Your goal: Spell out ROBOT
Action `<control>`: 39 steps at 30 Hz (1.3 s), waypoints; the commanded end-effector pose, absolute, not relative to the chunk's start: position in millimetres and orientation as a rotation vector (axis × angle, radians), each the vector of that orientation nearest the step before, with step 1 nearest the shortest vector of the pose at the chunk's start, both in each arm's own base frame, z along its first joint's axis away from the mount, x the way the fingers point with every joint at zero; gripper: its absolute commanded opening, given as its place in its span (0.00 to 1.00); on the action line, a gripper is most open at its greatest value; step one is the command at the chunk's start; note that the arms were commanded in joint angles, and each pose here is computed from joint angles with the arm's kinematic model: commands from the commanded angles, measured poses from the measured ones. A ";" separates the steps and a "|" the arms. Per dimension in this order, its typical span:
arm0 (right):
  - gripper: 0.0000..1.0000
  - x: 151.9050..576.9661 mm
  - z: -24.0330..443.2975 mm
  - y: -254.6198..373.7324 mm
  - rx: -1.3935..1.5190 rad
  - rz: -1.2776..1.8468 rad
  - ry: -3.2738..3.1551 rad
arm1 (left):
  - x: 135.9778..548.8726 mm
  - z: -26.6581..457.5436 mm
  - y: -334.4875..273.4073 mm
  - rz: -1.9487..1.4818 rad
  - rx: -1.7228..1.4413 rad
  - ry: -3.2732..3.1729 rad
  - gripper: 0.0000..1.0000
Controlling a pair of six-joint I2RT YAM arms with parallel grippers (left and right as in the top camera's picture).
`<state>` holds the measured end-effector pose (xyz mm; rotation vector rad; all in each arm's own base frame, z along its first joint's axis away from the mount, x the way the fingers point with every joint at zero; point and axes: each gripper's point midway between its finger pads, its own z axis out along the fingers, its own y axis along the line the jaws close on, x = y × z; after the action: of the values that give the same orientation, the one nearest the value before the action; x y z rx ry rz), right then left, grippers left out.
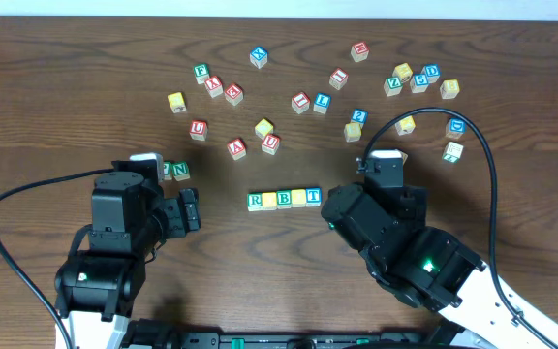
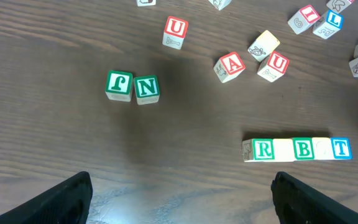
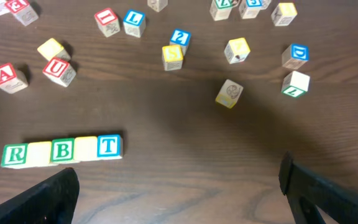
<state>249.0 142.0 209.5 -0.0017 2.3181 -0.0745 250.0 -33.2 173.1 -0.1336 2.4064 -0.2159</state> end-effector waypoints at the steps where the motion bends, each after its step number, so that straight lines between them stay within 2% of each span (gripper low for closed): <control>1: 0.99 252.2 215.1 133.7 0.027 -0.110 2.285 | 249.8 175.3 -33.7 -0.223 -0.127 2.399 0.91; 35: 0.99 251.9 214.6 133.5 0.025 -0.112 2.287 | 247.8 179.6 -23.7 -0.156 -0.148 2.374 0.91; 39: 0.99 252.0 214.7 133.6 0.025 -0.112 2.287 | 229.1 192.1 -22.4 -0.165 -0.144 2.330 0.92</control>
<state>249.5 140.5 210.2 0.0013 2.3123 -0.0846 242.2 -27.3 182.4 -0.1442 2.3686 -0.1852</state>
